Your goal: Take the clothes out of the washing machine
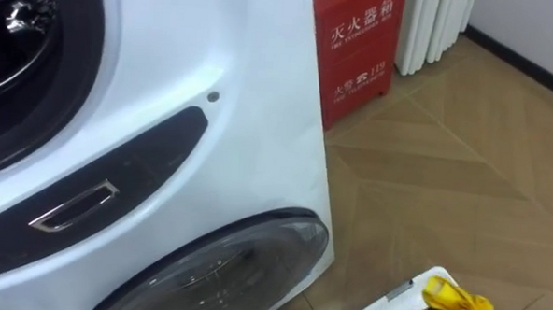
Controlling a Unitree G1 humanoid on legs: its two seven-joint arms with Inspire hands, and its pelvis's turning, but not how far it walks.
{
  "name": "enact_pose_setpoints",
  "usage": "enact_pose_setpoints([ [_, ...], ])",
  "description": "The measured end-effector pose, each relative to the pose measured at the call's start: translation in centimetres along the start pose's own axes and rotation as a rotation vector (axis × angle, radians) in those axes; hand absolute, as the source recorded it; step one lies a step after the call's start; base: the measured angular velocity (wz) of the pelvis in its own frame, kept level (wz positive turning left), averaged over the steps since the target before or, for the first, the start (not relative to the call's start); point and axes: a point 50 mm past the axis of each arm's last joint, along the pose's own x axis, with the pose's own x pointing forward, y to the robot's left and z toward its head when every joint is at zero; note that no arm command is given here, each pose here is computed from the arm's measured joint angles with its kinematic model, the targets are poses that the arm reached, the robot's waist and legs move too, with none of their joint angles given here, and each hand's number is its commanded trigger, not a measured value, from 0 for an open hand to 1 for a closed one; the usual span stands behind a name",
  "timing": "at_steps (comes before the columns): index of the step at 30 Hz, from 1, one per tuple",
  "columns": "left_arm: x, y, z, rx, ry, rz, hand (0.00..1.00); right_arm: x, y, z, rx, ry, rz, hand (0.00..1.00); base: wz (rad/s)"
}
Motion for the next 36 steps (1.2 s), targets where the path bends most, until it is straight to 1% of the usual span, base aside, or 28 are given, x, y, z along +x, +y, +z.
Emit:
enact_pose_setpoints([
  [4,0.1,0.0,0.4,-0.005,-0.009,-0.007,0.00,0.4,-0.4,0.3,0.002,-0.004,-0.033,1.00,-0.06],
  [7,0.1,-0.1,0.4,-0.039,-0.007,-0.009,0.00,0.8,-0.5,1.1,0.022,-0.018,-0.048,1.00,0.00],
  [10,0.1,-0.1,0.5,-0.038,-0.011,-0.010,0.00,1.2,-1.7,1.7,0.050,-0.026,-0.091,1.00,0.00],
  [11,0.1,-0.1,0.4,-0.038,-0.007,-0.010,0.00,1.3,-1.9,1.9,0.063,-0.026,-0.111,0.60,-0.06],
  [12,0.0,-0.2,0.3,-0.036,-0.005,-0.013,0.00,1.4,-2.0,2.0,0.065,-0.028,-0.121,0.13,-0.08],
  [13,0.0,-0.2,0.2,-0.037,-0.004,-0.013,0.00,1.4,-2.0,2.0,0.066,-0.028,-0.123,0.00,-0.12],
  [19,-0.1,-0.3,0.1,-0.037,-0.006,-0.018,0.00,1.4,-2.0,2.1,0.067,-0.030,-0.136,0.00,-0.05],
  [23,-0.2,-0.4,0.1,-0.071,-0.005,-0.027,0.00,1.5,-2.0,2.2,0.069,-0.027,-0.145,0.00,0.00],
  [26,-0.2,-0.4,0.2,-0.072,-0.009,-0.028,0.00,1.5,-1.9,2.2,0.073,-0.022,-0.145,0.00,0.00],
  [36,-0.2,-0.4,0.5,-0.074,-0.025,-0.040,0.00,1.5,-2.1,1.7,0.119,0.009,-0.158,0.00,0.00],
])
